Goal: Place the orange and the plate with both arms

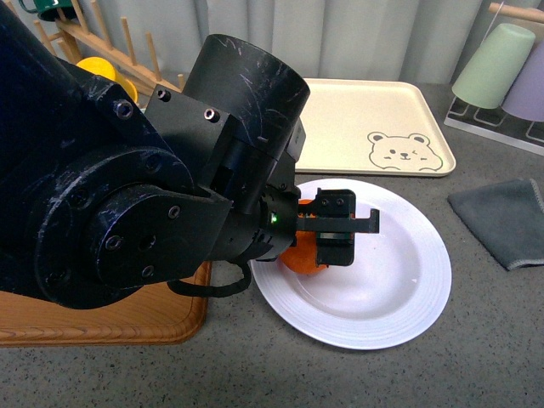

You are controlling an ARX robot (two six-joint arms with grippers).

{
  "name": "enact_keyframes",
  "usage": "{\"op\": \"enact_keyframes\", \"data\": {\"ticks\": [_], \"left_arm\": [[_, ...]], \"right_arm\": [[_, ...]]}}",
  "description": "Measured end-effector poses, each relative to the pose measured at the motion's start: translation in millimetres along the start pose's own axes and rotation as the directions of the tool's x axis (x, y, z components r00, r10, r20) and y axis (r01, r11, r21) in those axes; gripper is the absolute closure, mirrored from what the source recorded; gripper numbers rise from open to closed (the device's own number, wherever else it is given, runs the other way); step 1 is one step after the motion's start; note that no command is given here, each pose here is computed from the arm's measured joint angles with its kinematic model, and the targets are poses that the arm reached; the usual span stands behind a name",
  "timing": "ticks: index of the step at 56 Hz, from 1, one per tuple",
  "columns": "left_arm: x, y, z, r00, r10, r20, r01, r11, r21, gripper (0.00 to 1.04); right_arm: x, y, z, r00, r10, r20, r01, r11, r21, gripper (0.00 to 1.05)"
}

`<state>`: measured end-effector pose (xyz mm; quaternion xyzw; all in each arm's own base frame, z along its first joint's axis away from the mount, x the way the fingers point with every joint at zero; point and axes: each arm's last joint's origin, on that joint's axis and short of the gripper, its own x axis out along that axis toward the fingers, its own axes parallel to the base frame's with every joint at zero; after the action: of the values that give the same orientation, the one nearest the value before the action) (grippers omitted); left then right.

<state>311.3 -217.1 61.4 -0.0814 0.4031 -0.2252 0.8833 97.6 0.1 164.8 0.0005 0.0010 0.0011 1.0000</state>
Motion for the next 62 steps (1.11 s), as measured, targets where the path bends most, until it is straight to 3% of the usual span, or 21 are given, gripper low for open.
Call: {"op": "enact_keyframes", "data": {"ticks": [5, 17, 41, 52, 62], "left_arm": [[-0.1, -0.4, 0.0, 1.0, 0.0, 0.001, 0.0, 1.0, 0.001, 0.38], [-4.4, -2.7, 3.6, 1.0, -0.008, 0.014, 0.008, 1.0, 0.004, 0.05], [-53.5, 13.6, 28.7, 0.985, 0.057, 0.166, -0.049, 0.997, -0.052, 0.06], [-94.4, 38.6, 36.4, 0.933, 0.176, 0.314, -0.143, 0.982, -0.125, 0.06], [-138.3, 68.5, 19.2, 0.868, 0.323, 0.378, -0.26, 0.943, -0.209, 0.06]], "right_arm": [[0.0, 0.0, 0.0, 1.0, 0.0, 0.0, 0.0, 1.0, 0.0, 0.09], [0.0, 0.0, 0.0, 1.0, 0.0, 0.0, 0.0, 1.0, 0.0, 0.09], [0.0, 0.0, 0.0, 1.0, 0.0, 0.0, 0.0, 1.0, 0.0, 0.09], [0.0, 0.0, 0.0, 1.0, 0.0, 0.0, 0.0, 1.0, 0.0, 0.09], [0.0, 0.0, 0.0, 1.0, 0.0, 0.0, 0.0, 1.0, 0.0, 0.09]]}}
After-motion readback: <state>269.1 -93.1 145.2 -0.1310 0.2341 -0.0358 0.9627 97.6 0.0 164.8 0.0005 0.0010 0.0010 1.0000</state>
